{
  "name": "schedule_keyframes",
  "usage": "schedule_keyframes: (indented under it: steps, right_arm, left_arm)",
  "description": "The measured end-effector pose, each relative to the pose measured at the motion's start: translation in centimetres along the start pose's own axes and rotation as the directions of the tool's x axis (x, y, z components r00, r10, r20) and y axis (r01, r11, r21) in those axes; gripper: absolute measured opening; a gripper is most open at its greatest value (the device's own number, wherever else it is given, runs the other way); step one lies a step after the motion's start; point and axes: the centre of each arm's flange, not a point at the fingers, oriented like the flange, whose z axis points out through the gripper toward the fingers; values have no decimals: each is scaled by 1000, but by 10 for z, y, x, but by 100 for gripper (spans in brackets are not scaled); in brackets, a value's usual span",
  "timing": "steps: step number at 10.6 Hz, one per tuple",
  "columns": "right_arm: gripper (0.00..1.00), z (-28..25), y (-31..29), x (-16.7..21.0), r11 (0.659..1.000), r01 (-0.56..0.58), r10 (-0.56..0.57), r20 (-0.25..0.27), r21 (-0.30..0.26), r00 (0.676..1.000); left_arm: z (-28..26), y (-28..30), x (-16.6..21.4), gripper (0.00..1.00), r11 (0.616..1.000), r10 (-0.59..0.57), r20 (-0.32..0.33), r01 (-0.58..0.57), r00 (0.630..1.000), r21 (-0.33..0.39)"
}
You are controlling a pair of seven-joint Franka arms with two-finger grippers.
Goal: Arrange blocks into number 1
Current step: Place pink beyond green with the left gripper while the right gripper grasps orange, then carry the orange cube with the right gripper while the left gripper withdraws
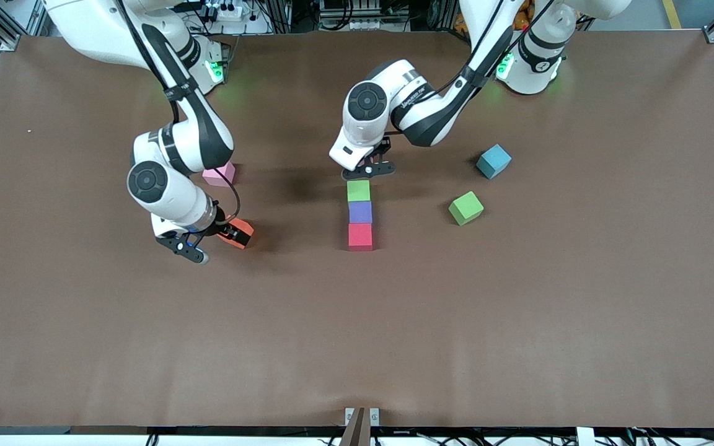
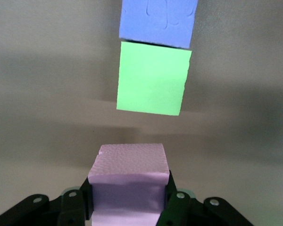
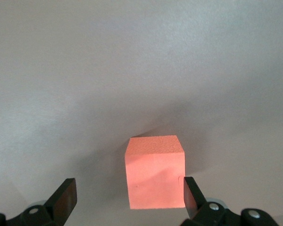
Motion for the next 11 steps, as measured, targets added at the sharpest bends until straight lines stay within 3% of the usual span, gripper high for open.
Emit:
schedule_keyframes:
  steps: [7,11]
  right_arm:
    - [100,14,6,-3,999,-41,42,12,-14,999]
    - [100,27,13,1,998,-57,58,25,-27,998]
  left_arm:
    - [40,2,5,57,998,62,-73,-62,995,-9]
    - [50,2,9,57,998,61,-77,-62,995,-17]
